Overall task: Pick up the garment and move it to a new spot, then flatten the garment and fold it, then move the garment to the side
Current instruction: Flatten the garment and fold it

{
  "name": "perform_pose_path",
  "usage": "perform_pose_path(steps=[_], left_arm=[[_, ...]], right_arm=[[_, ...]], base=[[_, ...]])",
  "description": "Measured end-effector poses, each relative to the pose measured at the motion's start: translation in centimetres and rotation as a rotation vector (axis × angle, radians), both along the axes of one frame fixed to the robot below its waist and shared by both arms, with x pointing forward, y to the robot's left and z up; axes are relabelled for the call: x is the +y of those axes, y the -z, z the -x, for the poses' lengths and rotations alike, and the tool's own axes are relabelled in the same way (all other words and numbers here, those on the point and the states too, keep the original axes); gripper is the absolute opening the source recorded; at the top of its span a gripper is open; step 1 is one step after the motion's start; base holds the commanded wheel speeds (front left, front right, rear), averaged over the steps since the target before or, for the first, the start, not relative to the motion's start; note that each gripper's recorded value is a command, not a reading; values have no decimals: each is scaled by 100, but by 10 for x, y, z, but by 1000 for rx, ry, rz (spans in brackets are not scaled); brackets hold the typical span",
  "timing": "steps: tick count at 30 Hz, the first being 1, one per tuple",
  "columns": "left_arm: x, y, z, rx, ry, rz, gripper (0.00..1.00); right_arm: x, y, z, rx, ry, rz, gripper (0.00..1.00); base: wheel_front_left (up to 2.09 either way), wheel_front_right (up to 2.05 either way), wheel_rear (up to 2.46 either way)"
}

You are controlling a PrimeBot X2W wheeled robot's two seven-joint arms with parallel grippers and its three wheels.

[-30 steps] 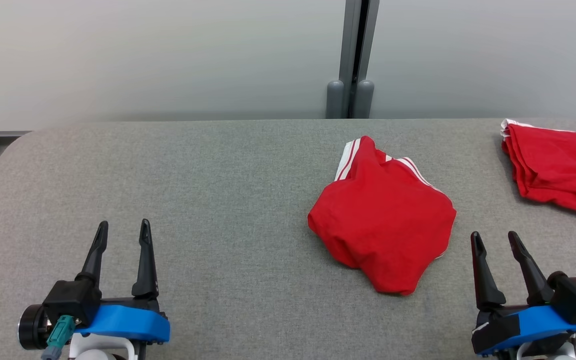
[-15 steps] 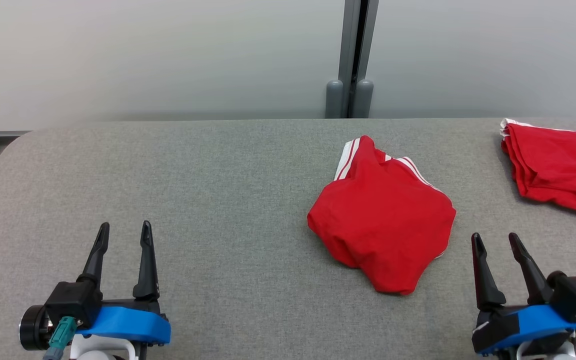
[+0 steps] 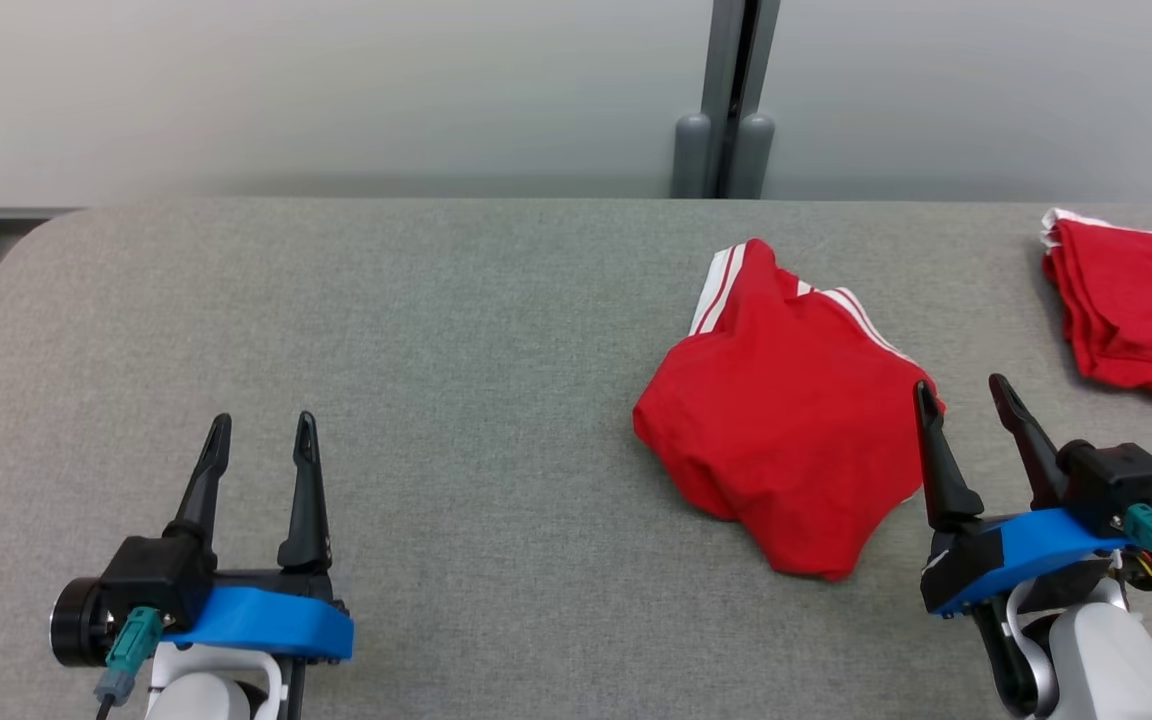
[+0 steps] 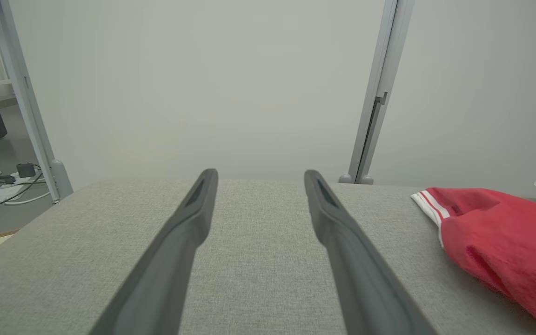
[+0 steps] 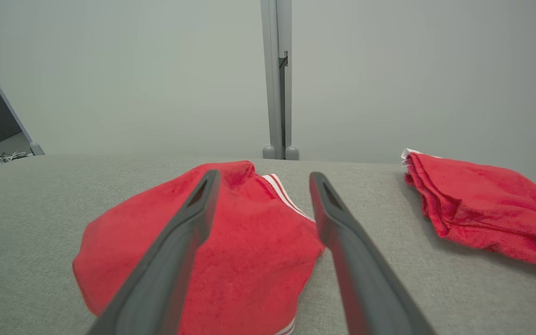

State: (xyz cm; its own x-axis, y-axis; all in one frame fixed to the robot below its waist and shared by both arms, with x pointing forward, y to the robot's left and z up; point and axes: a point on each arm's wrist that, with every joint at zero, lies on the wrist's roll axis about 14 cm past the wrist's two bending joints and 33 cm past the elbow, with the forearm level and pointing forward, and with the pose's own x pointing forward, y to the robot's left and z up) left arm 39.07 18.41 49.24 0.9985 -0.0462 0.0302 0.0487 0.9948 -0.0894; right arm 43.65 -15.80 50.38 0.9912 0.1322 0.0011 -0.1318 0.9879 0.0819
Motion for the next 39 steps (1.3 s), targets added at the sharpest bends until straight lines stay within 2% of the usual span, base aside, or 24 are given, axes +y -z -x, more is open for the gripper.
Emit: perform_pose_path(steps=[13, 20, 21, 22, 27, 30, 36, 39], left_arm=[[14, 10, -5, 27, -47, 1, 100], [21, 12, -4, 34, -61, -6, 100], [21, 13, -4, 34, -63, -8, 100], [22, 13, -4, 35, -65, -7, 100], [19, 11, -7, 29, -62, -1, 100], [16, 9, -7, 22, -53, -1, 100], [10, 4, -4, 10, -38, 5, 100], [8, 2, -1, 4, -35, 5, 100]], right_arm=[[-2, 108, 0, 302, 17, -1, 100], [7, 135, 5, 384, 8, -14, 100], [9, 137, 5, 391, 5, -15, 8], [10, 138, 5, 396, 3, -16, 0], [1, 134, 1, 391, 49, -56, 0], [-26, 125, -2, 363, 111, -52, 0], [-97, 69, -17, 190, 253, -21, 0], [-112, 46, -17, 117, 279, 5, 0]], base=[[0, 0, 0], [0, 0, 0], [0, 0, 0], [0, 0, 0], [0, 0, 0], [0, 0, 0], [0, 0, 0], [0, 0, 0]])
